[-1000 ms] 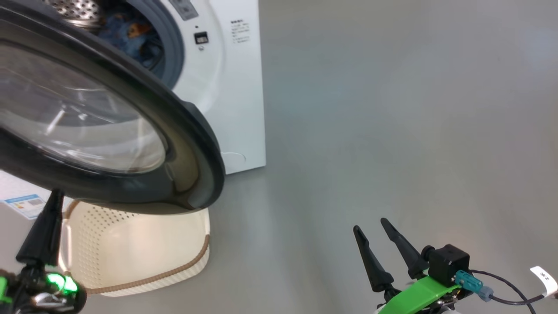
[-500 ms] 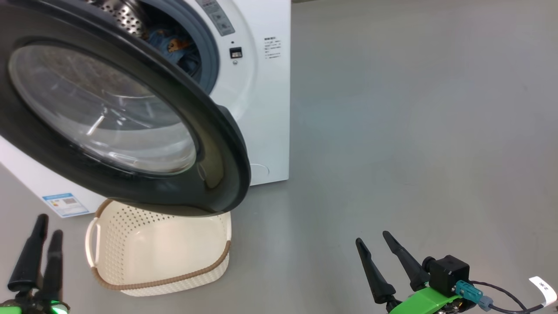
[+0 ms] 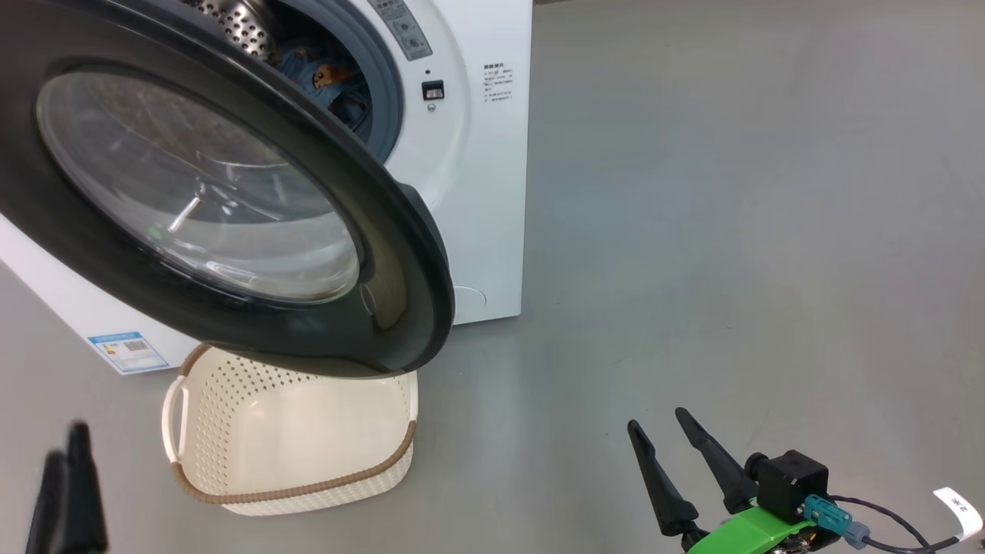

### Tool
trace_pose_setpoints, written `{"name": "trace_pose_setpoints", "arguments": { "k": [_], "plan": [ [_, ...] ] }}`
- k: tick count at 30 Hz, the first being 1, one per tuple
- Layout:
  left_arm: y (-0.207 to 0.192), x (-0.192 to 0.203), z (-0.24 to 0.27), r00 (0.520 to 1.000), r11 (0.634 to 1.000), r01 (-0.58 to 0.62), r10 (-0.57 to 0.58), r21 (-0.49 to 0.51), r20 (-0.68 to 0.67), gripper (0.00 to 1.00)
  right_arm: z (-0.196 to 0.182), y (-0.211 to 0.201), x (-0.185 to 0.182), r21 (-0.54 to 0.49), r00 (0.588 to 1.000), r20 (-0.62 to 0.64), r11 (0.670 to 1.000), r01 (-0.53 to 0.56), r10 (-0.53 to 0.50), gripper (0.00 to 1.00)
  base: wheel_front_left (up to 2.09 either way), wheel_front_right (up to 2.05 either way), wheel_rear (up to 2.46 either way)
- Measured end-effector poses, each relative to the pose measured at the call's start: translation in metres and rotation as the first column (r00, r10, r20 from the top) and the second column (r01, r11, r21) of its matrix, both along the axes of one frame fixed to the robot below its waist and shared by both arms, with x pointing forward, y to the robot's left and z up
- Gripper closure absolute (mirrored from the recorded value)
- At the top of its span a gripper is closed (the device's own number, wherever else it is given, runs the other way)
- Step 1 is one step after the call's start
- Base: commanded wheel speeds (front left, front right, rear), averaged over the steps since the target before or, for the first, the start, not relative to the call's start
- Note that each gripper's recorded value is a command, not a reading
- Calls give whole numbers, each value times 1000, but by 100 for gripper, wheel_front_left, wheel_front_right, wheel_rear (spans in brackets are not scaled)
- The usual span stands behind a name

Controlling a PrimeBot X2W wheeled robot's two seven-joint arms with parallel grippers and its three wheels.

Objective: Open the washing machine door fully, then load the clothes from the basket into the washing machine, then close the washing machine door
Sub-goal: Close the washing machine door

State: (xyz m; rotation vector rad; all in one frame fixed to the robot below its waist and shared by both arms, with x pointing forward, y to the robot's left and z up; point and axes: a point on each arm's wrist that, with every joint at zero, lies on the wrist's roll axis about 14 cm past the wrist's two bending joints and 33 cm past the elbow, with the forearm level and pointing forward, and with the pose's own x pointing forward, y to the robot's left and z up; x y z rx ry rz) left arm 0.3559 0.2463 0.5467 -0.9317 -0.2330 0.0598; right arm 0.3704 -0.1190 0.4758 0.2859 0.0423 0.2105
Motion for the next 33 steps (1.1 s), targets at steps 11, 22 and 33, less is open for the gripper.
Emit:
{"name": "trace_pose_setpoints", "arguments": {
  "k": [11,22,33],
  "plan": [
    [1,-6,-15,997,913,-1,31,407,-66,0,0,1,0,-8,1000,2,1000,-4,4,0,0,0,0],
    [-23,-11,-33,990,733,99,-7,673,-139,0,2,-2,-1,-12,1000,9,1000,5,-5,0,0,0,0],
    [-24,-22,-57,977,693,127,36,710,-210,0,6,-4,-1,-17,1000,21,1000,9,-8,0,0,0,0]
  ]
}}
